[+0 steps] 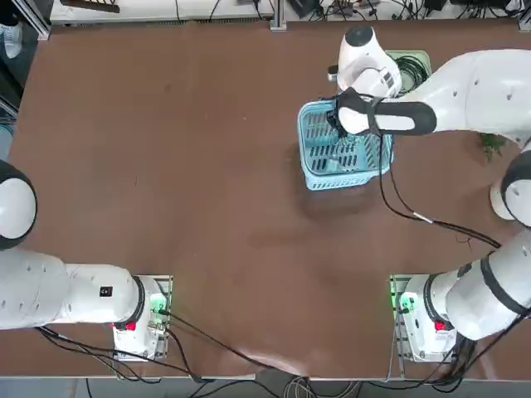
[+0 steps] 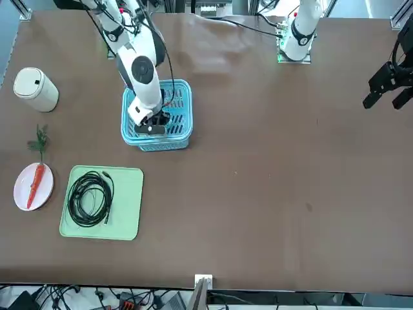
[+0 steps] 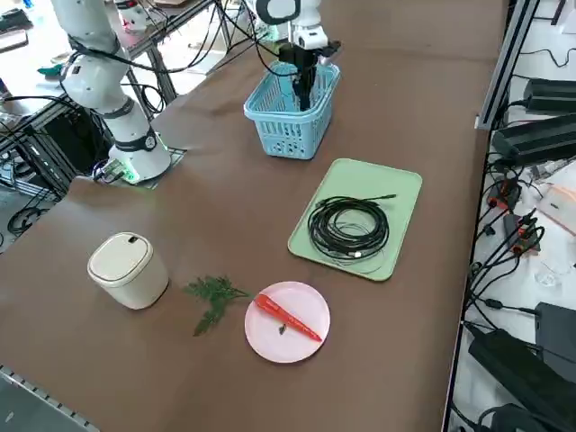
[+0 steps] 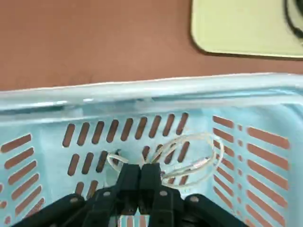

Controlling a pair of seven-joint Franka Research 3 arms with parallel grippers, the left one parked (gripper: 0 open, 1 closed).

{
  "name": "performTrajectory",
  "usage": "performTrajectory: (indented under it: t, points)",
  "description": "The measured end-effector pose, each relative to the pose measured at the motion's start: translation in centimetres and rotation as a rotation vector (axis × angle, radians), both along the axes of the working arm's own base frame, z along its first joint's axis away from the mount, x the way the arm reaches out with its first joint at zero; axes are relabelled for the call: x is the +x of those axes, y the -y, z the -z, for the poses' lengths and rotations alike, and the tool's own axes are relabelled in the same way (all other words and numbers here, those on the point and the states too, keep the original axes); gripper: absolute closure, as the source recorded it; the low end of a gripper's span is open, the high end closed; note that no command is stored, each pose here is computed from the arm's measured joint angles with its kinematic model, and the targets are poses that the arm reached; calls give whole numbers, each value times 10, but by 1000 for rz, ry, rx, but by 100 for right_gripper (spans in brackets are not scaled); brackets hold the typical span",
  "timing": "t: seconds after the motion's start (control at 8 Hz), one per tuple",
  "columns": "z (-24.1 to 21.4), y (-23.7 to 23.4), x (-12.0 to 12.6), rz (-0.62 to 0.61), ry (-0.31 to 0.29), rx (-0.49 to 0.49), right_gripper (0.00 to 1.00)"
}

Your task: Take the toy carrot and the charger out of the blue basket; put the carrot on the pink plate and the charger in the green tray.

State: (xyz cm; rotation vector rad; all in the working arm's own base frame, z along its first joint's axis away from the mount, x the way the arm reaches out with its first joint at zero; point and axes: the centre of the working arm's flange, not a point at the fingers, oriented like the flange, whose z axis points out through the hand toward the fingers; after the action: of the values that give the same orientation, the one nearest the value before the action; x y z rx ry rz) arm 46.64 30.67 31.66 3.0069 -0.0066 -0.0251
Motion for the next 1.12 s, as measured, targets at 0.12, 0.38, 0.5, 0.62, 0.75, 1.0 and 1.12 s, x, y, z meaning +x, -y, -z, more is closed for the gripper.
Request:
performTrajectory:
  t: [0.12,0.38,0.5,0.62,0.75,1.0,1.12]
  points:
    - [-12,3,-3,3,-3,-12,98]
    - [-37,8,-12,8,-19,-43,98]
    - [-50,10,-17,11,-26,-58,98]
    - [-64,13,-23,13,-26,-69,98]
    - [-79,14,-27,14,-17,-71,98]
    - [-101,12,-34,13,10,-50,98]
    - [-111,8,-38,10,23,-30,98]
